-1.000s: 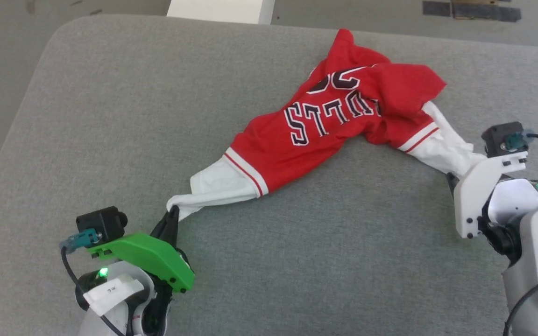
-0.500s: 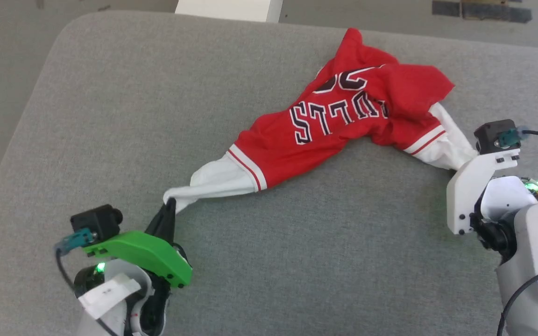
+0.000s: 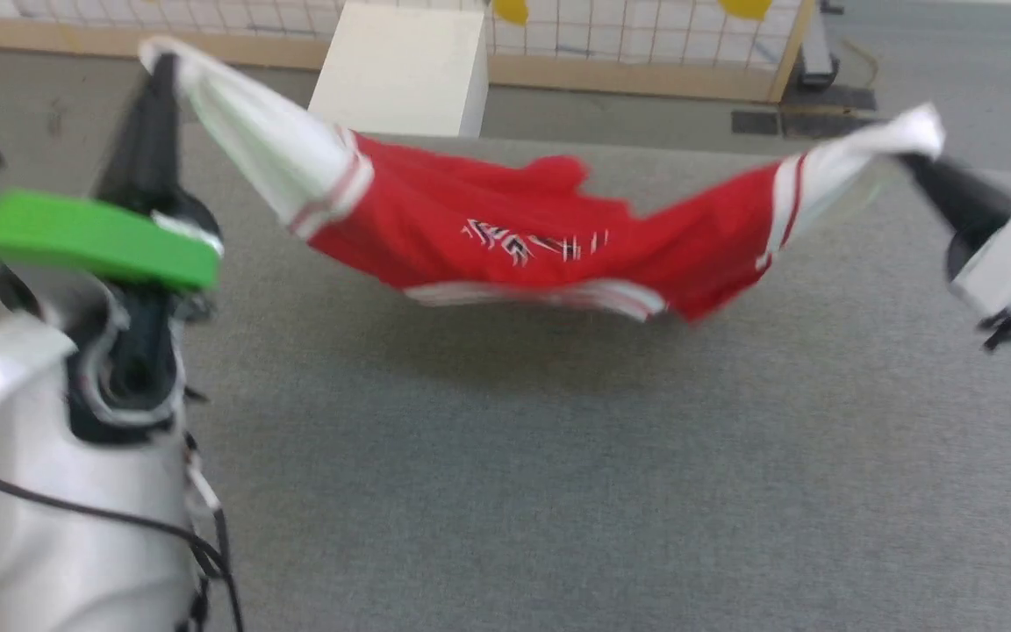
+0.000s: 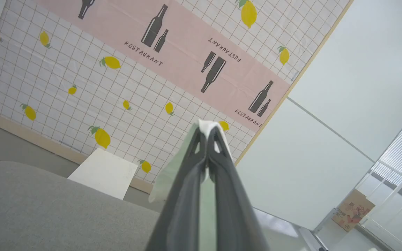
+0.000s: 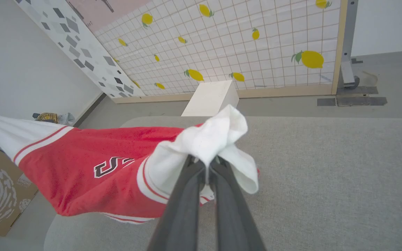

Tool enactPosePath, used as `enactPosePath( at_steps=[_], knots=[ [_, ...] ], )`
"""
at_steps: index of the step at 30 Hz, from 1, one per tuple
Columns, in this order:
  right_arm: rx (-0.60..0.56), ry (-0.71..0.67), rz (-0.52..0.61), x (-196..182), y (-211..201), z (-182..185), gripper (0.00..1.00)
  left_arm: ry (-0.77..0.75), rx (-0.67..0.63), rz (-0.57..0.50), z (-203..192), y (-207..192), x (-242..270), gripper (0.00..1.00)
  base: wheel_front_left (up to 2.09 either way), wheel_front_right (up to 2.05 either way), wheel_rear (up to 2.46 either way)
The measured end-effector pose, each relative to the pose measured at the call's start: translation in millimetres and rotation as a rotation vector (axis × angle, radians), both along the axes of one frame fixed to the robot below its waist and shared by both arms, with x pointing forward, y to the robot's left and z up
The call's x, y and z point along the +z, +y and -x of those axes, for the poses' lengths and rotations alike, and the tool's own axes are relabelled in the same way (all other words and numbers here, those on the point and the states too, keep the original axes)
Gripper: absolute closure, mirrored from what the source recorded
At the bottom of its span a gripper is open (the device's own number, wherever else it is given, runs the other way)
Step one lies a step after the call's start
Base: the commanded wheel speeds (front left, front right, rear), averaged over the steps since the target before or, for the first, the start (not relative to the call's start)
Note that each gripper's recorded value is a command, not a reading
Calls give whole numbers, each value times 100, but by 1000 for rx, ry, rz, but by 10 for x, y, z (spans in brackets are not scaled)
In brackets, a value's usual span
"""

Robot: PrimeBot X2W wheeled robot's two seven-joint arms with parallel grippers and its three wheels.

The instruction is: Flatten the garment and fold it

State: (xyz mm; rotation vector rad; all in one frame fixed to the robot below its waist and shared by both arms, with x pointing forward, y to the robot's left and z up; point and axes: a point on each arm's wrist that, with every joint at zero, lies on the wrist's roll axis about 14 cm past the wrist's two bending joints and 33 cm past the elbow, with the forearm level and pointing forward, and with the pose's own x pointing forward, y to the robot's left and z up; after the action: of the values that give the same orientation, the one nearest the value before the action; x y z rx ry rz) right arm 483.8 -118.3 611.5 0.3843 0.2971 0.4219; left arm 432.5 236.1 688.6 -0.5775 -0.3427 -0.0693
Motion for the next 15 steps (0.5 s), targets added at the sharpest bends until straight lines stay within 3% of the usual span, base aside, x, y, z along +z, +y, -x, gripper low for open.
enactPosePath(
  at_steps=[7, 15],
  knots=[
    [-68, -203, -51, 927, -328, 149, 100, -218, 11, -66, 12, -6, 979, 100, 0, 0, 0],
    [-116, -331, -141, 1533, -579, 338, 100, -323, 7, -90, 19, -111, 1540, 100, 0, 0, 0]
  ],
)
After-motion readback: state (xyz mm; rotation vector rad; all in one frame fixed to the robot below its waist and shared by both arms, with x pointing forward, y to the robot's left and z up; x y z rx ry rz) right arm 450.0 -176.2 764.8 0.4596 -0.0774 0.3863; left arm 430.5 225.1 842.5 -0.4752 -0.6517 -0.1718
